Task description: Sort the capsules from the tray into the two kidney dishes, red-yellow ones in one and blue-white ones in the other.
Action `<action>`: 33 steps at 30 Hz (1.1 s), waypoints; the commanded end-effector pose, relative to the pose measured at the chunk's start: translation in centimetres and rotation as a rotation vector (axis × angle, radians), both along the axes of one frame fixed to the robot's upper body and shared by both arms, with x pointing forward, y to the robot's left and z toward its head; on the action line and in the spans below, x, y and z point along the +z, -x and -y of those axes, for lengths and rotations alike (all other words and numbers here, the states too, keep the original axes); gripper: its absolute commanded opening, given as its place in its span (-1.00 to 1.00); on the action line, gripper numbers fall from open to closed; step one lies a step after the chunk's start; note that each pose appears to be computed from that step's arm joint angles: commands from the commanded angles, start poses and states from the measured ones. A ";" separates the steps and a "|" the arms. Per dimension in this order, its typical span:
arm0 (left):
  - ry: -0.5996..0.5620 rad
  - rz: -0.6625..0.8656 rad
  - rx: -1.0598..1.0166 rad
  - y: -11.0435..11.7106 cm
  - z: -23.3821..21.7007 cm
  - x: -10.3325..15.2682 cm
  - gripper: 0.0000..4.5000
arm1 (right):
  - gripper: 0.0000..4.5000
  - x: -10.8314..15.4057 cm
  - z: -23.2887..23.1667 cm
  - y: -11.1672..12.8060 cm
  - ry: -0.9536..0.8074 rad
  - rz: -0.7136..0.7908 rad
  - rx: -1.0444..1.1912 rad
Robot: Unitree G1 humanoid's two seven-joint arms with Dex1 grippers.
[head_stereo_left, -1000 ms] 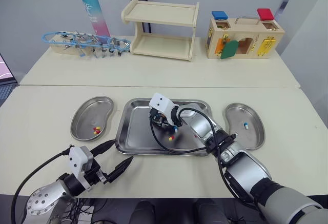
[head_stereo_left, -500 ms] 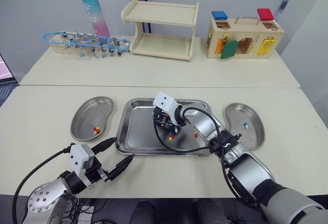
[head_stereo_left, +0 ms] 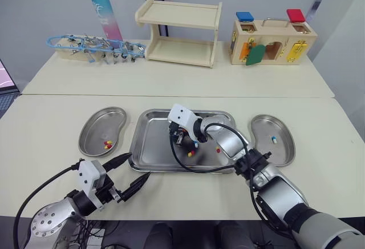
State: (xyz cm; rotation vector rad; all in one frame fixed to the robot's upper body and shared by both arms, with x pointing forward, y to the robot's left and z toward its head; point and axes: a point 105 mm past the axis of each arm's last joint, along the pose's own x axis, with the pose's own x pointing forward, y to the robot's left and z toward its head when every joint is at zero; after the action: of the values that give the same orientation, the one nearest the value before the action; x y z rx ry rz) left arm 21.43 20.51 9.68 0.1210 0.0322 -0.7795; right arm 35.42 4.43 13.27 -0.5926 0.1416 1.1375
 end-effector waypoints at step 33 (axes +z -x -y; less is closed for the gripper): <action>0.059 0.116 -0.589 -0.2 8.9 3.9 1.00 | -0.24 2.0 29.0 5.3 0.203 -0.103 -0.643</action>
State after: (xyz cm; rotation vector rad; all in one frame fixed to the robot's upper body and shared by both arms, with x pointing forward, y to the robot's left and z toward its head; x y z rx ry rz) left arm 21.85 11.93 12.87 0.1264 -0.1058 -1.3502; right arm 29.93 -24.44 14.21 -0.5846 0.5401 0.5448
